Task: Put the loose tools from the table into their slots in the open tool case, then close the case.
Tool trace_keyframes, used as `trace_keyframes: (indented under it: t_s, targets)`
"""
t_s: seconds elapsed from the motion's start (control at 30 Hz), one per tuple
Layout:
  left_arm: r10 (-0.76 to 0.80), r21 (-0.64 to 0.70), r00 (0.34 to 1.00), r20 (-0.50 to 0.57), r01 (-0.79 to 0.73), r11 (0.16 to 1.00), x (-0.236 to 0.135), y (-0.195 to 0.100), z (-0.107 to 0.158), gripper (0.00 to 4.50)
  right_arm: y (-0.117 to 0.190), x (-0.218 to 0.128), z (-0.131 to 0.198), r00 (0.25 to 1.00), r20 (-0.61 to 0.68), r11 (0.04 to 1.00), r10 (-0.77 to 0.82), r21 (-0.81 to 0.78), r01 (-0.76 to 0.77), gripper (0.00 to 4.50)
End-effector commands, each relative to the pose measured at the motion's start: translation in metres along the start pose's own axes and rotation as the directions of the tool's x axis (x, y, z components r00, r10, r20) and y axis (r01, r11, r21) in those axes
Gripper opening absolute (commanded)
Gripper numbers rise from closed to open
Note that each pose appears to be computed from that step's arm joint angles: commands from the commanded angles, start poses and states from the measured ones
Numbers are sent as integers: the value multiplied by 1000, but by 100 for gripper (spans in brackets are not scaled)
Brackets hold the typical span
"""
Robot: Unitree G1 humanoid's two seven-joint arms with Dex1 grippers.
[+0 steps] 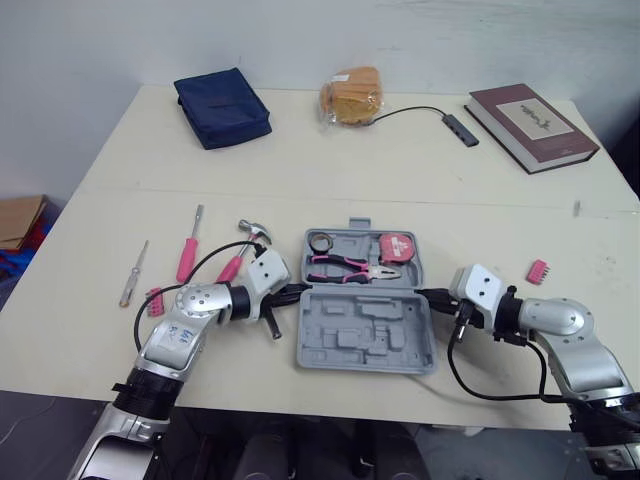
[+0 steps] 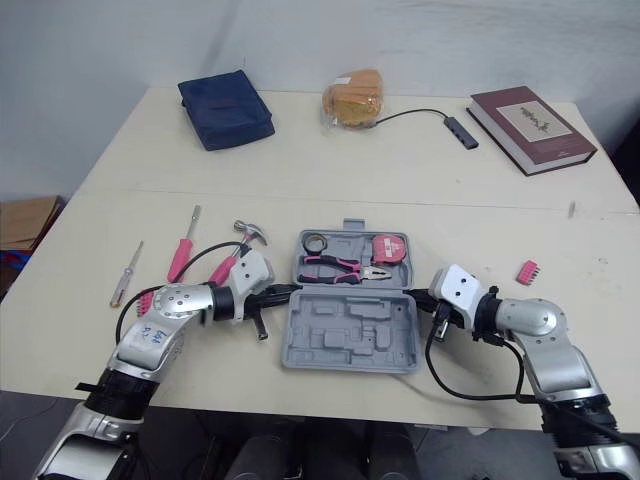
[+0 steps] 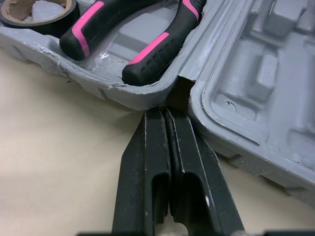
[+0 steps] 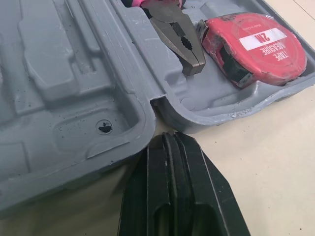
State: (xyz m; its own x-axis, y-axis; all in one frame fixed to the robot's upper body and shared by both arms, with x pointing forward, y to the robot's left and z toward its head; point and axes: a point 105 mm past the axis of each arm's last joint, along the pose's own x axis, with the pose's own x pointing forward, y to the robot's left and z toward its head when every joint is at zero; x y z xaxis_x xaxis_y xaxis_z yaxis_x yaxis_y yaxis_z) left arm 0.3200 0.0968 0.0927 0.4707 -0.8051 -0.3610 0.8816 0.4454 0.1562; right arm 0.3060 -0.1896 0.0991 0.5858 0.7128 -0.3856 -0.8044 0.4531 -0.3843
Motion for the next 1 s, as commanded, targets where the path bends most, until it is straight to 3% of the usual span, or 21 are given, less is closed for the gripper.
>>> trace_keyframes:
  t_s: [0.03, 0.2, 0.4, 0.5, 0.6, 0.67, 0.73, 0.77, 0.8, 1.0]
  targets:
    - [-35, -29, 999, -34, 34, 999, 5, -9, -11, 2, 11, 6, 2, 999, 15, 999, 42, -5, -42, 0]
    - [2, 13, 999, -42, -1, 1000, -9, 2, -11, 2, 1, -9, -7, 1000, -27, 1000, 8, -19, -9, 0]
    - [80, 91, 989, 123, -91, 992, -56, 18, 18, 2, -26, -65, -11, 993, -23, 993, -117, 9, 117, 0]
    - [88, 73, 972, 219, -106, 992, -91, 19, 30, 87, -37, -99, -13, 981, -47, 980, -188, 51, 190, 104]
    - [105, 68, 963, 248, -126, 990, -109, 20, 32, 214, -39, -113, -16, 972, -71, 973, -222, 49, 226, 241]
    - [241, 44, 950, 201, -255, 966, -154, 39, 15, 305, -50, -143, -20, 936, -104, 941, -337, -3, 339, 344]
    - [445, 5, 884, 145, -450, 893, -215, 63, -6, 391, -53, -175, -21, 895, -74, 898, -439, -57, 436, 441]
    - [513, -4, 850, 121, -516, 857, -238, 69, -14, 435, -51, -187, -25, 883, -78, 886, -462, -78, 457, 450]
    - [569, -18, 816, 106, -570, 821, -256, 74, -19, 444, -50, -196, -29, 873, -79, 876, -481, -74, 476, 450]
    - [775, -61, 632, 7, -773, 632, -337, 81, -51, 444, -57, -261, -61, 718, -193, 740, -669, -87, 667, 450]
